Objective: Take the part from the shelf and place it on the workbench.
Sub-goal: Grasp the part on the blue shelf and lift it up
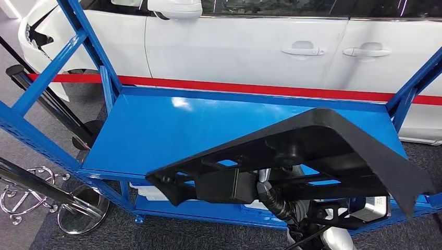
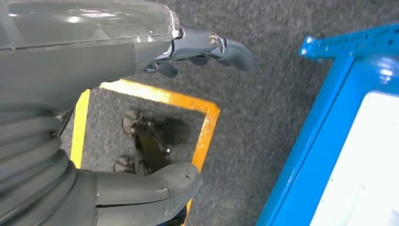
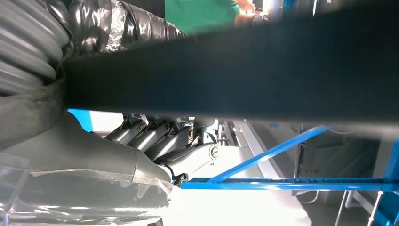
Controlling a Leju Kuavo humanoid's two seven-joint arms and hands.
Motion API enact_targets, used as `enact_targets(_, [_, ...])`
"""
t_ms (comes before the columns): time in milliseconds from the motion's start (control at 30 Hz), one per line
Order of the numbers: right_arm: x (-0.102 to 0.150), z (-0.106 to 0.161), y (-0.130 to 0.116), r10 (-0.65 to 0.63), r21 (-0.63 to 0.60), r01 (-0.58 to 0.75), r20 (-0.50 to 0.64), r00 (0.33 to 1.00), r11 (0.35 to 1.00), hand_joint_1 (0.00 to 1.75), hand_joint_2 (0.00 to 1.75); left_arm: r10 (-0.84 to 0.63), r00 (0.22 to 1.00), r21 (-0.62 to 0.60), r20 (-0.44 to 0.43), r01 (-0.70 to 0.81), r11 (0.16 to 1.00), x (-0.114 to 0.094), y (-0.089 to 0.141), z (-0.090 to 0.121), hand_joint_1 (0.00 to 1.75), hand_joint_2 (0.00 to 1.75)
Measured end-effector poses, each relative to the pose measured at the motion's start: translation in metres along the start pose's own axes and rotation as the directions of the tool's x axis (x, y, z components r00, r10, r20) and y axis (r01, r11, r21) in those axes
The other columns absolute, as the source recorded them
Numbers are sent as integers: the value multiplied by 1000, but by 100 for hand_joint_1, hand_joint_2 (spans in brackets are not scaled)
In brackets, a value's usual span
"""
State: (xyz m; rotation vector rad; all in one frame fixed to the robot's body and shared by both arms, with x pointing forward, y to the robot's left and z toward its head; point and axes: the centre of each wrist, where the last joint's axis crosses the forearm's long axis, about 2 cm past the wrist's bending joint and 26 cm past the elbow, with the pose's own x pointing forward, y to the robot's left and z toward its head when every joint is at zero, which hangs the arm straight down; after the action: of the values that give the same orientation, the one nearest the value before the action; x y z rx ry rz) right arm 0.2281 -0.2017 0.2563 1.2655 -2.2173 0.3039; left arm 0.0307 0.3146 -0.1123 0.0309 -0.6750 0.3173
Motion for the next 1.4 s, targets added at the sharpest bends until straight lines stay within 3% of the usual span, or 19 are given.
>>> enact_targets(333, [-6,29,5,-12,89,23,-120,993,996,171,175,-26,999,9,-44,26,1000,-2,0,1,0,175])
enact_targets(567, [1,42,6,162,144,-147,-94,982,979,171,175,-48,993,32,-108,51,998,0,0,0,0,175])
enact_targets(833, [6,49,5,197,144,-182,-101,975,973,171,175,-49,991,34,-123,54,998,-1,-3,0,0,175])
enact_targets(1167, [24,38,-1,317,184,-306,-34,948,934,171,175,-49,860,101,-507,115,988,-3,-14,1,0,175])
enact_targets(1267, [30,33,-8,335,200,-323,-28,942,925,171,175,-14,852,103,-523,79,991,-5,-21,1,0,175])
enact_targets(1400, [36,15,-19,350,234,-339,-4,937,911,171,175,26,877,115,-481,33,993,-3,-23,0,0,175])
